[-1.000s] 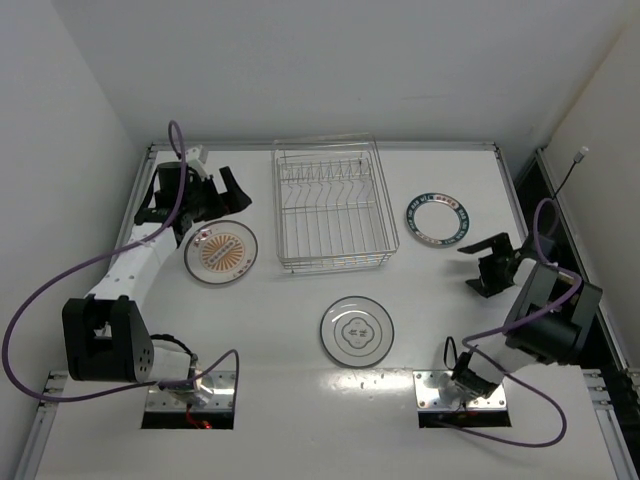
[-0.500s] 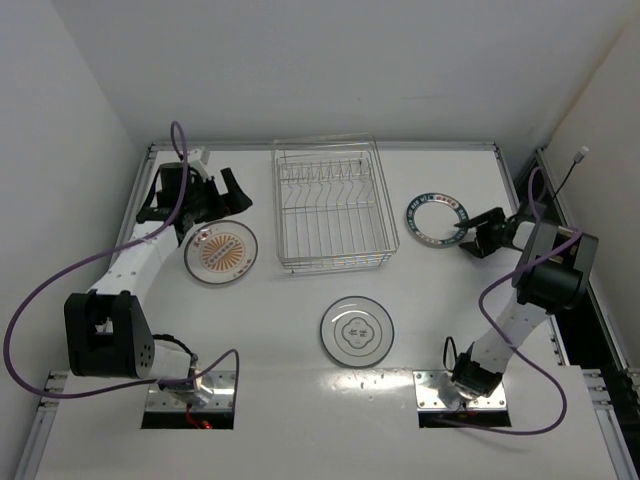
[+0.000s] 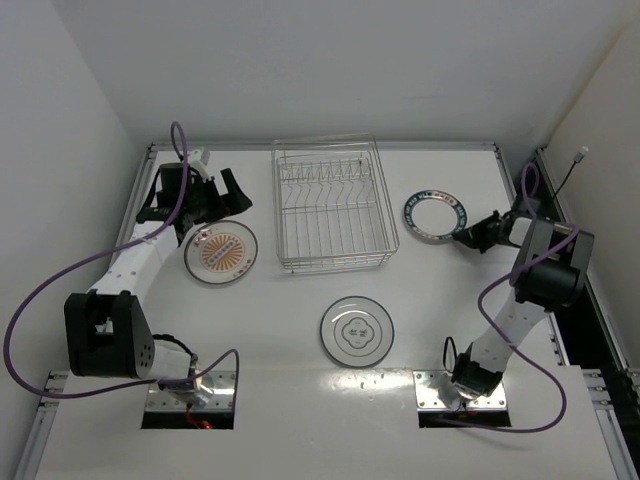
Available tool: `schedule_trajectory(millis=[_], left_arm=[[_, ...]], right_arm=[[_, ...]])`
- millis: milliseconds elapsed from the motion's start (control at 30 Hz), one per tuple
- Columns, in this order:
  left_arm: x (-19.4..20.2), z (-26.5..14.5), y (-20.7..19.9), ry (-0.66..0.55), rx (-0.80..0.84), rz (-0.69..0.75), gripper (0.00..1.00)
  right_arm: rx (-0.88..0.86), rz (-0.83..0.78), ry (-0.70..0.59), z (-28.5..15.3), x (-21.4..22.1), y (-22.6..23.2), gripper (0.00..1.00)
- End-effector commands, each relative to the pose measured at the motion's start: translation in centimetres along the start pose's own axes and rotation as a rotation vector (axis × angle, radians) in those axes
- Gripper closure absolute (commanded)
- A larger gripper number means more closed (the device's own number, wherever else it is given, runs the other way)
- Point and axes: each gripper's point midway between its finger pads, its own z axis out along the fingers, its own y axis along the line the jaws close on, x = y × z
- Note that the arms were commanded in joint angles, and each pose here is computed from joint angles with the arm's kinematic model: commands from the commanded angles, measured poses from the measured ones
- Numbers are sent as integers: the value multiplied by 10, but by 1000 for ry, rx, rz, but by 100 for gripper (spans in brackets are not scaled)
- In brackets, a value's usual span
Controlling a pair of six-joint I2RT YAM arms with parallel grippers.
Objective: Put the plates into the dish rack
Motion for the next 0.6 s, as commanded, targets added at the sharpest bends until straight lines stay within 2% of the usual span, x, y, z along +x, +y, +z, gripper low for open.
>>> schedule_trajectory(millis=[0, 133, 333, 500, 567], left_arm=[[-13, -3, -1, -33, 4, 14, 1], [-13, -3, -1, -33, 4, 14, 1], [-12, -3, -3, -29, 13, 15, 1], [-10, 0, -1, -21, 10, 12, 1], [-9, 0, -3, -18, 18, 12, 1]], right_arm=[[12, -117, -107, -30, -14, 22, 100], [49, -230, -294, -80, -30, 51, 100], [25, -425, -583, -163, -39, 138, 100], [-29, -603, -697, -189, -18, 212, 100], [2, -696, -687, -174, -3, 229, 100]])
